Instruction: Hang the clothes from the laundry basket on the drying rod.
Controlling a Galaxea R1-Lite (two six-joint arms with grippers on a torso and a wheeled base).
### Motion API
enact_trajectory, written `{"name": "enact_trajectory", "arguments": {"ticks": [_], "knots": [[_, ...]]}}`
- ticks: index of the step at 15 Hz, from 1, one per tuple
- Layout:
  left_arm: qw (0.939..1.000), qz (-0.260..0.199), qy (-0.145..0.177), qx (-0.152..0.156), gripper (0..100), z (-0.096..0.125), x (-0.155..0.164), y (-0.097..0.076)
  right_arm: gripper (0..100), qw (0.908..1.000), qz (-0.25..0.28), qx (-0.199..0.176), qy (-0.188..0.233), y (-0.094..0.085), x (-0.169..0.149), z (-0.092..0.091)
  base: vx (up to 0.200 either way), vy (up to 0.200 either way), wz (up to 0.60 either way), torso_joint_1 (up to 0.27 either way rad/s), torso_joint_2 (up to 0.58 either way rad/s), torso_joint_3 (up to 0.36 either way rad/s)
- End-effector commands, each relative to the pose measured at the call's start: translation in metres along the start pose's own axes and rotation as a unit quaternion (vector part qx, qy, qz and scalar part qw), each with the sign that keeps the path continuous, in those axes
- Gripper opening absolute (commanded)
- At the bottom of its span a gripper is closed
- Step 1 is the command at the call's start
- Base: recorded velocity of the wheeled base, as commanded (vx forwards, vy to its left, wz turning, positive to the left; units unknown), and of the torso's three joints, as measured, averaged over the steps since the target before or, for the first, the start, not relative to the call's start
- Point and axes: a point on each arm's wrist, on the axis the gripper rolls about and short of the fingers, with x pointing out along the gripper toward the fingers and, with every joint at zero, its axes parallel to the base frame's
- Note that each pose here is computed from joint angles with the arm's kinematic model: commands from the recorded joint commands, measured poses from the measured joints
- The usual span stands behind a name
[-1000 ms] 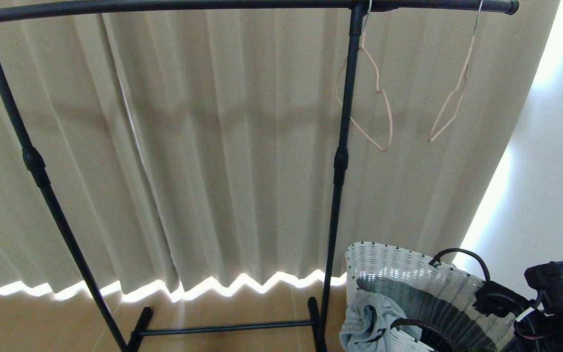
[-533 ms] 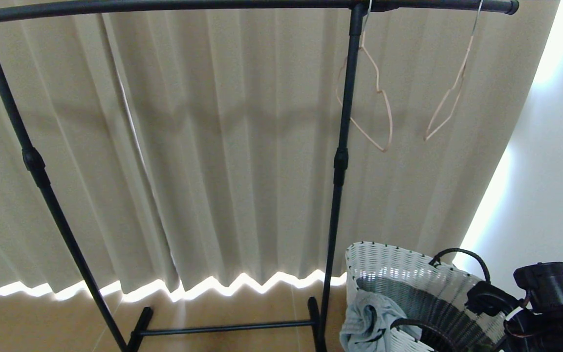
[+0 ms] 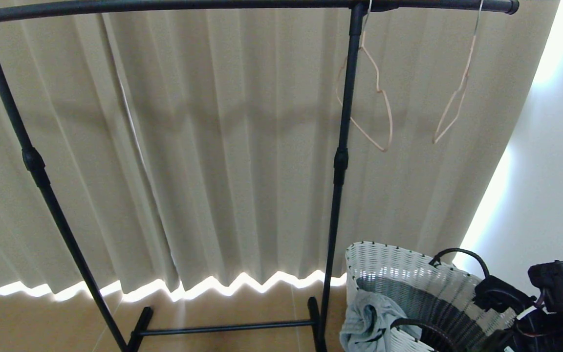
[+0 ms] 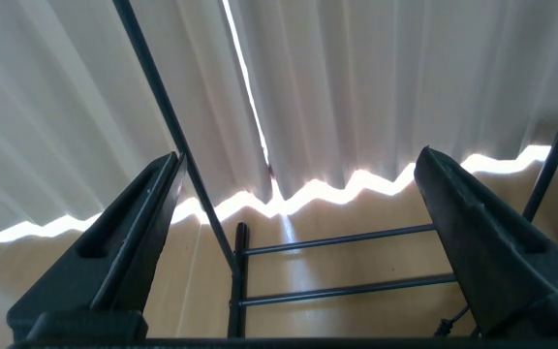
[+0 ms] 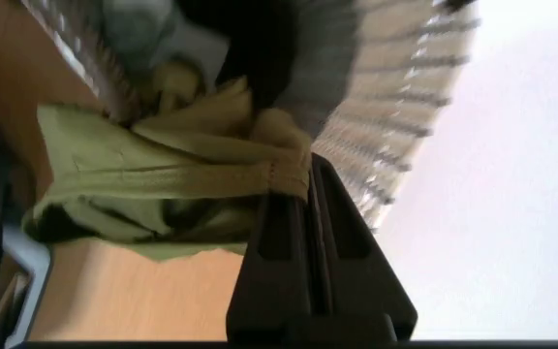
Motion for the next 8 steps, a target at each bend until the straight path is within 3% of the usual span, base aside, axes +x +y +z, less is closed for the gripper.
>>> {"name": "enact_trajectory", "arguments": {"ticks": [1,2,3,4,5,6,8], "knots": [[1.0,0.0,0.0,0.001,100,0.0,0.0,0.0,0,0.9861,-0.078,0.033,-0.143,-0.015,-0.061,0.002,0.0,0.0,0.0,0.0,0.0,0.0],[1.0,0.0,0.0,0.001,100,0.0,0.0,0.0,0,0.9776,-0.101,0.042,-0.18,-0.02,-0.077,0.003,0.0,0.0,0.0,0.0,0.0,0.0],[1.0,0.0,0.0,0.0,100,0.0,0.0,0.0,0,0.9583,-0.137,0.056,-0.245,-0.028,-0.105,0.006,0.0,0.0,0.0,0.0,0.0,0.0],[1.0,0.0,0.0,0.0,100,0.0,0.0,0.0,0,0.9436,-0.159,0.065,-0.283,-0.033,-0.123,0.007,0.0,0.0,0.0,0.0,0.0,0.0],[1.0,0.0,0.0,0.0,100,0.0,0.0,0.0,0,0.9349,-0.172,0.07,-0.303,-0.036,-0.135,0.008,-0.2,0.0,0.0,0.007,0.0,-0.002],[1.0,0.0,0.0,0.0,100,0.0,0.0,0.0,0,0.9311,-0.176,0.072,-0.312,-0.037,-0.145,0.007,-0.2,0.0,0.0,0.002,0.0,-0.007],[1.0,0.0,0.0,0.0,100,0.0,0.0,0.0,0,0.9319,-0.172,0.074,-0.311,-0.036,-0.155,0.001,-0.2,0.0,0.0,0.012,0.0,-0.005]]}}
